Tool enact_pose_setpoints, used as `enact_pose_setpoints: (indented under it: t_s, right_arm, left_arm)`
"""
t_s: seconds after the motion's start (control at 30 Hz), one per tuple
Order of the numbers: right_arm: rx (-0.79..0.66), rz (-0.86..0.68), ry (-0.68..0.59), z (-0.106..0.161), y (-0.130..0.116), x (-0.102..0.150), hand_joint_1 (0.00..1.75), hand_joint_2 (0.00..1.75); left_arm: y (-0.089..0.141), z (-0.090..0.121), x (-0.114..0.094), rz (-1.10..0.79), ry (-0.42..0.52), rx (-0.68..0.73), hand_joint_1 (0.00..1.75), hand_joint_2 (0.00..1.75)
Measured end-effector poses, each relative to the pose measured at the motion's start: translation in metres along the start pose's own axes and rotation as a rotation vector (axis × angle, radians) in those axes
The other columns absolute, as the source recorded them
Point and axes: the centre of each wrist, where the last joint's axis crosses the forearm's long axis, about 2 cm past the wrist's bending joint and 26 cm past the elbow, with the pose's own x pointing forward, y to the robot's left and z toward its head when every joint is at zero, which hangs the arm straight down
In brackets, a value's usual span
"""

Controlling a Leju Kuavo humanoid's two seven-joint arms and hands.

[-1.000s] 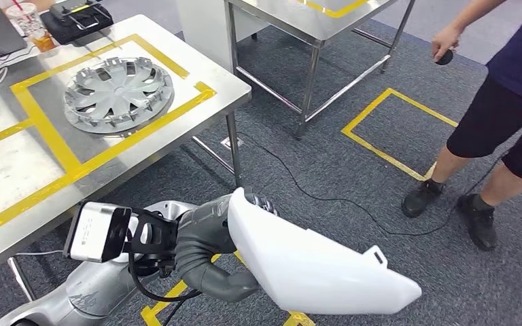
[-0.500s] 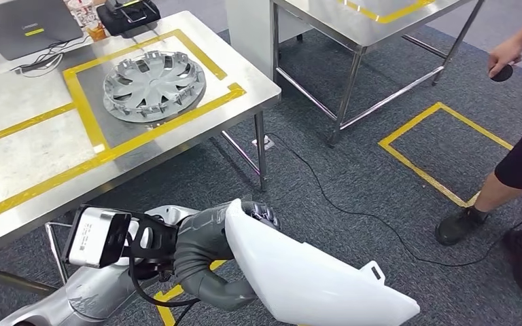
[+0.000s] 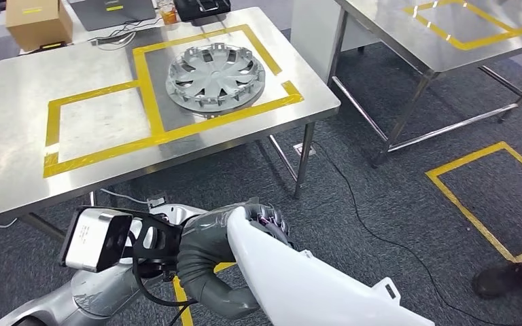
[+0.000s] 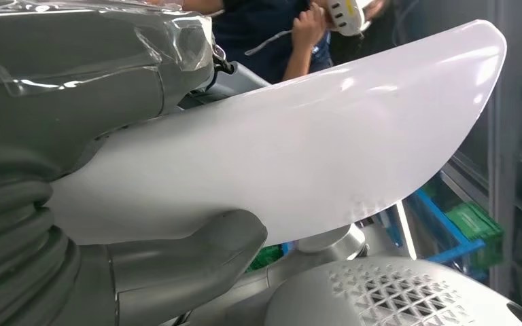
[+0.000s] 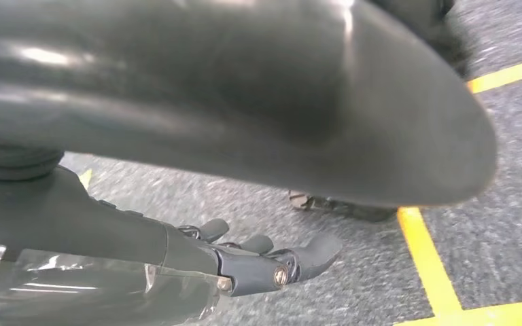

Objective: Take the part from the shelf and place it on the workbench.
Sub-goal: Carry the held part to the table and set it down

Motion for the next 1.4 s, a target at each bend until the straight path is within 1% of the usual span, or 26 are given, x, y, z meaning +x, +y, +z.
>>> enact_pose_setpoints:
  t_s: [0.63, 0.77, 0.97, 1.13, 1.4]
  right_arm:
    - [-0.001, 0.0, 0.005, 0.0005, -0.0003, -0.0015, 0.0, 0.0]
    - [0.008, -0.001, 0.004, -0.0008, 0.0032, -0.001, 0.0, 0.0]
    - [0.015, 0.006, -0.001, -0.0001, 0.0006, 0.0004, 0.0, 0.0]
    - [0.021, 0.009, 0.011, 0.0025, -0.0018, -0.0051, 0.0, 0.0]
    - [0.026, 0.013, 0.002, 0.0024, -0.0015, -0.0023, 0.0, 0.0]
  left_arm:
    - [-0.0012, 0.0036, -0.0004, 0.003, 0.007, 0.005, 1.75, 1.75]
    - [-0.0005, 0.0019, 0.0016, -0.003, 0.003, -0.002, 1.75, 1.75]
    - [-0.0005, 0.0001, 0.0044, -0.01, -0.005, -0.006, 1.75, 1.75]
    - [-0.0033, 0.0012, 0.0011, -0.003, 0.007, 0.008, 1.75, 1.75]
    - [-0.002, 0.0049, -0.0005, 0.013, 0.032, 0.04, 1.75, 1.75]
